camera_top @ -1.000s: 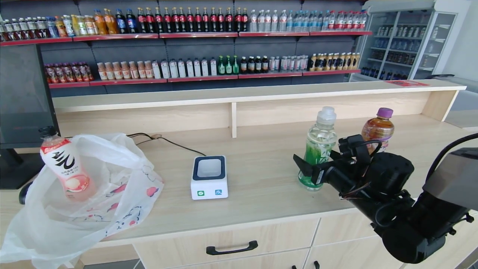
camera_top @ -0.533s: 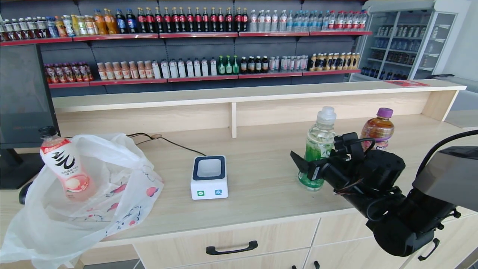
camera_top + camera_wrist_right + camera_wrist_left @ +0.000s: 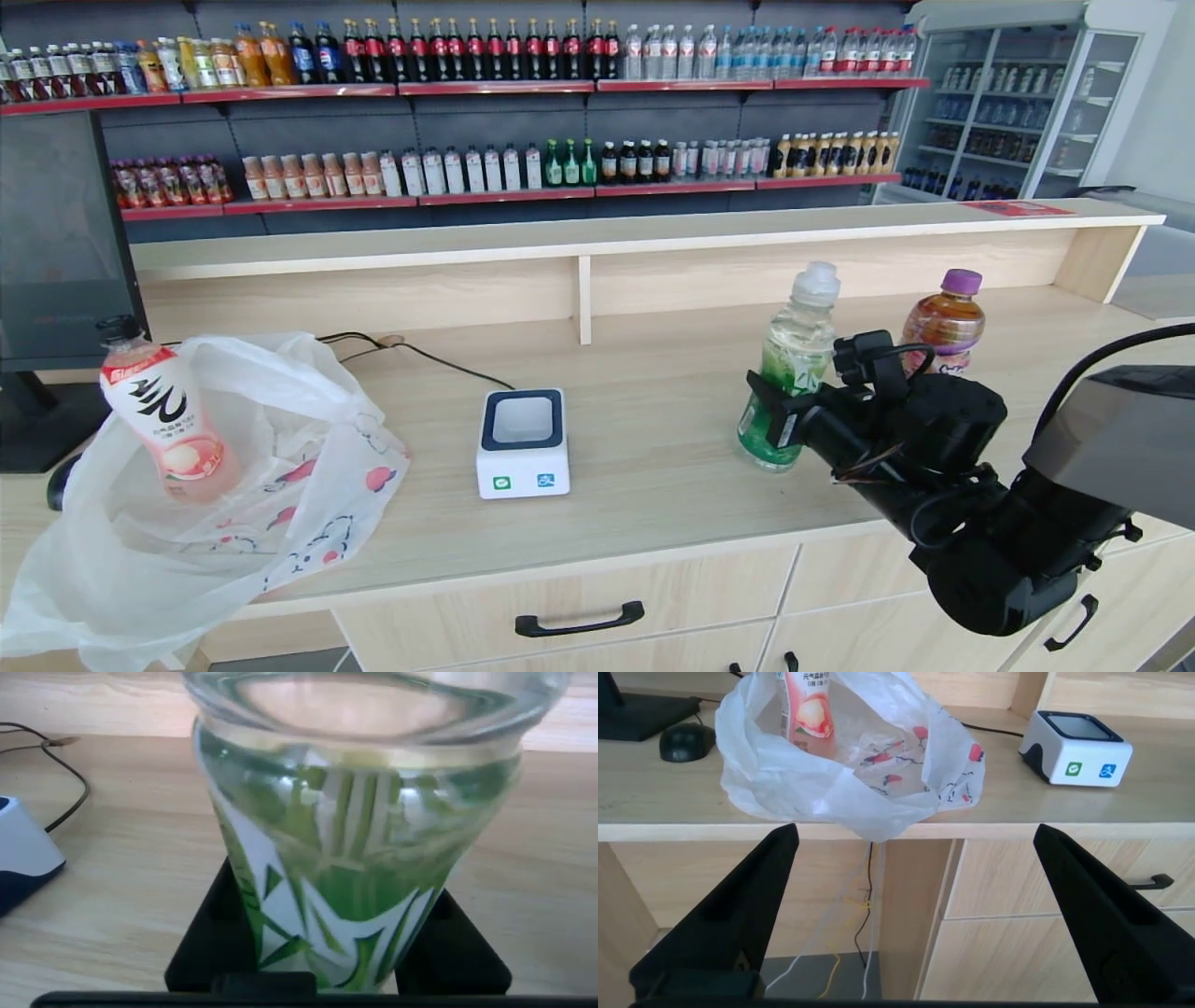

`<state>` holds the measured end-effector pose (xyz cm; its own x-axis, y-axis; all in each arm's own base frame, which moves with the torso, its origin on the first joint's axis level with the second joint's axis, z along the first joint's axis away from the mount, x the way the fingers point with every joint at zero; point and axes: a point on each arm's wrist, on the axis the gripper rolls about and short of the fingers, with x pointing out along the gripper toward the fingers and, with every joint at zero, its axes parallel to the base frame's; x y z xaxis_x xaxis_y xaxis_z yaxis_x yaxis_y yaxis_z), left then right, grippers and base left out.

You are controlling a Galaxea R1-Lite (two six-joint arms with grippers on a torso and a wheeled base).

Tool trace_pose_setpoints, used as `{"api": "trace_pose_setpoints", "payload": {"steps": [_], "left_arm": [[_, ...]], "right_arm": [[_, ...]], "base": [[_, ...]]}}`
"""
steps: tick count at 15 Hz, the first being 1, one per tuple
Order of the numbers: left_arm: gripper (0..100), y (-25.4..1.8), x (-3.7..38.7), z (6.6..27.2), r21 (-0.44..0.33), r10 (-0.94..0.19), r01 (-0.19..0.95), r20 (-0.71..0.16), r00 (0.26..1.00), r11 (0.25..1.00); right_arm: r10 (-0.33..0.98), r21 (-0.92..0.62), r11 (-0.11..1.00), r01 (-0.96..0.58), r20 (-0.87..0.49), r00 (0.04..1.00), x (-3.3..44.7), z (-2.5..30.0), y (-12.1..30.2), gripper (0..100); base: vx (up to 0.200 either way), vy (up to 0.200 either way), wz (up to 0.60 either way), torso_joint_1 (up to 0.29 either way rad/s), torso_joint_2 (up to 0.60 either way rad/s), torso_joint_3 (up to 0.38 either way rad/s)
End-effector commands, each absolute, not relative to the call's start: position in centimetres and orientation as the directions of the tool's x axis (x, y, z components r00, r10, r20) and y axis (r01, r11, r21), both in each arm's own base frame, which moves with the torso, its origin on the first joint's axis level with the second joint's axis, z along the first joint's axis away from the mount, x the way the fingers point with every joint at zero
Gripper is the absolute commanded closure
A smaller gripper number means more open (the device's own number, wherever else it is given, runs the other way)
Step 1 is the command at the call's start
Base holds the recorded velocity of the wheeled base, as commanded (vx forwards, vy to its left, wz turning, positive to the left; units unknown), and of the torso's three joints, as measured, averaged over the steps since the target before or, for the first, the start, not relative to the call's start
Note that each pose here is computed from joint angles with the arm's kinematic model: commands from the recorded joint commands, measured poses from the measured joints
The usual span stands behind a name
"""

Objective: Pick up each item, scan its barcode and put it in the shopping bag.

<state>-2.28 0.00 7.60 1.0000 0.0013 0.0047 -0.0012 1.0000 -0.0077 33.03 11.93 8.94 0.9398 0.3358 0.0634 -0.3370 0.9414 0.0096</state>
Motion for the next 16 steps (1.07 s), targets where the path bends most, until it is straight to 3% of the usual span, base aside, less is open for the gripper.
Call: {"api": "trace_pose_setpoints", "payload": {"steps": [1,16], "left_arm": [[0,0.0,-2.3,7.6,-0.011,0.002,-0.001,0.005,1.000,1.000],[0,0.0,-2.3,7.6,-0.011,0.002,-0.001,0.005,1.000,1.000]], "right_arm": [[0.337,0.009,0.941,-0.339,0.078,0.938,32.9,9.4,11.9,100],[0.334,0.011,0.940,-0.340,0.157,0.929,31.7,12.4,11.5,100]], "base": [[0.000,0.000,0.00,0.000,0.00,0.000],[0.000,0.000,0.00,0.000,0.00,0.000]]}}
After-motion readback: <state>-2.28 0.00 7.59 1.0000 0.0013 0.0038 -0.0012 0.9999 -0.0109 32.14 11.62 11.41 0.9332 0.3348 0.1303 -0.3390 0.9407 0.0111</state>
